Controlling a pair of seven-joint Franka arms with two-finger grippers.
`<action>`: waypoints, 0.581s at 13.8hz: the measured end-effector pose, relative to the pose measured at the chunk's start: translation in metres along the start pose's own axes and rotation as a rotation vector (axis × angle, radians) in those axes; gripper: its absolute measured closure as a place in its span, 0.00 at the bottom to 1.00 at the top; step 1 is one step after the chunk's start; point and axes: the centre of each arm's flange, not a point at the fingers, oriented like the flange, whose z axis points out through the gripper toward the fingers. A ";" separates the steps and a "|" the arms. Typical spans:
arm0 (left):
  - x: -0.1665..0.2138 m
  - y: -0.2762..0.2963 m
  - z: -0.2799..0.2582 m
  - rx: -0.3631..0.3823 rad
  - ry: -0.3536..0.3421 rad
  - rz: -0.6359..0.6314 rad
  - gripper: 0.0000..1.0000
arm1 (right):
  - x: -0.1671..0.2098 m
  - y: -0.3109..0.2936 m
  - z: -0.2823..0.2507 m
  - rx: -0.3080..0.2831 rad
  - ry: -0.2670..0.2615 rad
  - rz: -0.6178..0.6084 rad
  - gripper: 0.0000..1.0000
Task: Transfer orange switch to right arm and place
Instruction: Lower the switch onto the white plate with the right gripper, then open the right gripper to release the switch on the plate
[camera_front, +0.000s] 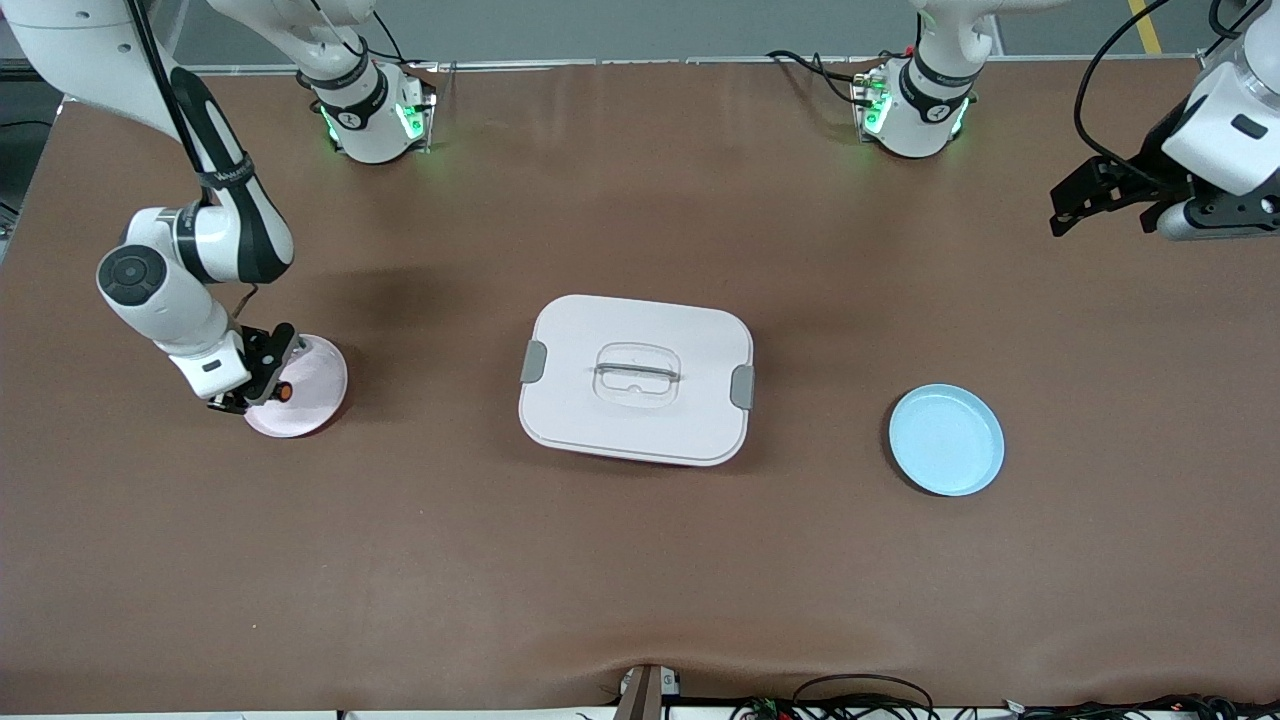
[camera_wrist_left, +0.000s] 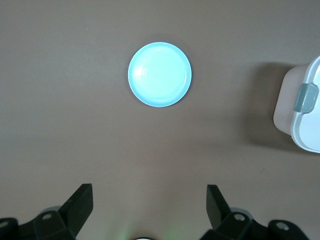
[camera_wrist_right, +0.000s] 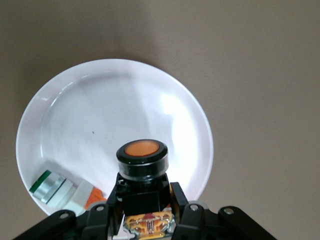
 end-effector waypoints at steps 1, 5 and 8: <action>0.000 0.000 0.001 0.000 -0.002 0.000 0.00 | 0.001 -0.003 0.007 0.007 0.001 -0.002 0.58; 0.001 -0.003 0.002 0.027 -0.001 0.000 0.00 | 0.004 -0.006 0.028 0.004 0.013 -0.007 0.58; 0.003 -0.005 0.003 0.039 0.003 -0.002 0.00 | 0.004 -0.009 0.035 0.016 0.012 -0.008 0.58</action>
